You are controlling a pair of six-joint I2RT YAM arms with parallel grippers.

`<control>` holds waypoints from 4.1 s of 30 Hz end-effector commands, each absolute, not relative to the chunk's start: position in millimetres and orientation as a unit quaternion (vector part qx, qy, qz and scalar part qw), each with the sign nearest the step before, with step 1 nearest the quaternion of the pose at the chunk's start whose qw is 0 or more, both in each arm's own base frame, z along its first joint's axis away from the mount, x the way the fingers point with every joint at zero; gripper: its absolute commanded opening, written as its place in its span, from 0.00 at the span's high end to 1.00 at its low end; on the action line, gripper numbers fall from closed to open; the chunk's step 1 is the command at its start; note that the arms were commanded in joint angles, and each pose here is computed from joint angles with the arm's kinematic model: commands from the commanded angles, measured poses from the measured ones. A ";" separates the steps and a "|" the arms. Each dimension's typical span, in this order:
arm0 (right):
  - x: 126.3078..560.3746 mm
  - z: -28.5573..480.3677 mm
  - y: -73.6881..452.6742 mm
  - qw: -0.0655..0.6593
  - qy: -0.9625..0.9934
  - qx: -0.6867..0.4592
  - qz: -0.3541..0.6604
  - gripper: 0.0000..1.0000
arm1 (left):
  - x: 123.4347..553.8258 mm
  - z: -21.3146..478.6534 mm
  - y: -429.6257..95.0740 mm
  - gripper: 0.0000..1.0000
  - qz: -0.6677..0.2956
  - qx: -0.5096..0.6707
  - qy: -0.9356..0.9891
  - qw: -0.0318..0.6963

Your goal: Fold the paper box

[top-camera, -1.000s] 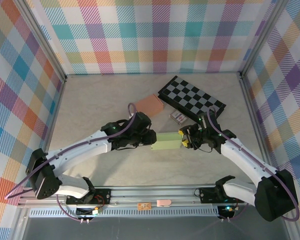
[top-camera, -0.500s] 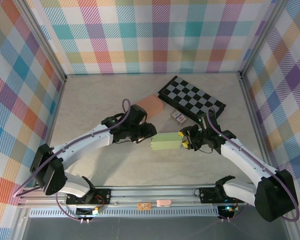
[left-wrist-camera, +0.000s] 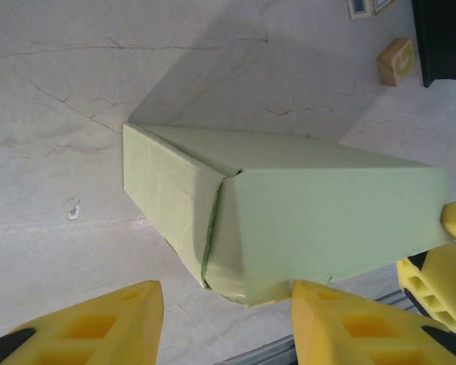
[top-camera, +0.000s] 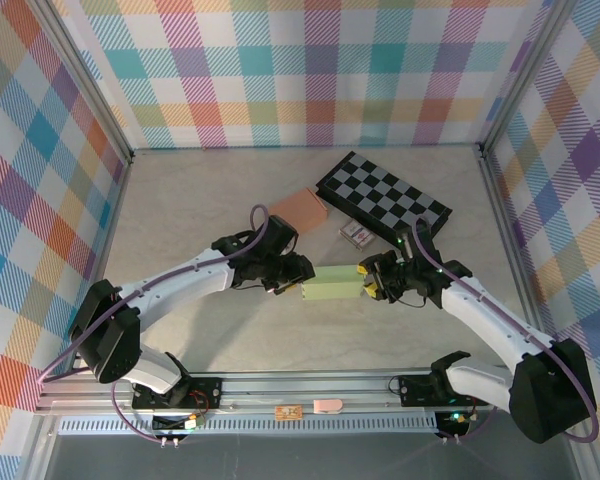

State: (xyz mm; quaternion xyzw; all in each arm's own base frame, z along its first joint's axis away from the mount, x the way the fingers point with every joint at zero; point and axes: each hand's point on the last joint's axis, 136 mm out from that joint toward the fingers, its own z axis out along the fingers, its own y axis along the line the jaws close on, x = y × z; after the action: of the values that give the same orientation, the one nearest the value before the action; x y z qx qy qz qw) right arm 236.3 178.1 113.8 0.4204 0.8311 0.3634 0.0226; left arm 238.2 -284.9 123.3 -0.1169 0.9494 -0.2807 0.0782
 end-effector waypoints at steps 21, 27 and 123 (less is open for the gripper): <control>214.3 96.2 170.6 -0.035 0.854 0.423 0.299 0.56 | 232.6 101.7 -274.4 0.60 -0.269 -0.126 0.953 0.064; 213.3 92.9 169.5 -0.040 0.850 0.434 0.297 0.56 | 231.2 93.2 -276.8 0.65 -0.281 -0.144 0.947 0.056; 257.1 47.6 278.9 0.026 0.846 0.335 0.415 0.22 | 254.1 241.0 -161.2 0.39 -0.339 -0.112 0.888 0.290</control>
State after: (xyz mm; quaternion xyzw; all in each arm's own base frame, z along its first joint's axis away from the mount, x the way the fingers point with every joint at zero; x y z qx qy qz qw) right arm 275.0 296.0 60.0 0.2892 0.8171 0.4931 0.0742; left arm 251.0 -167.5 229.3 -0.1035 0.8955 -0.3378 0.2705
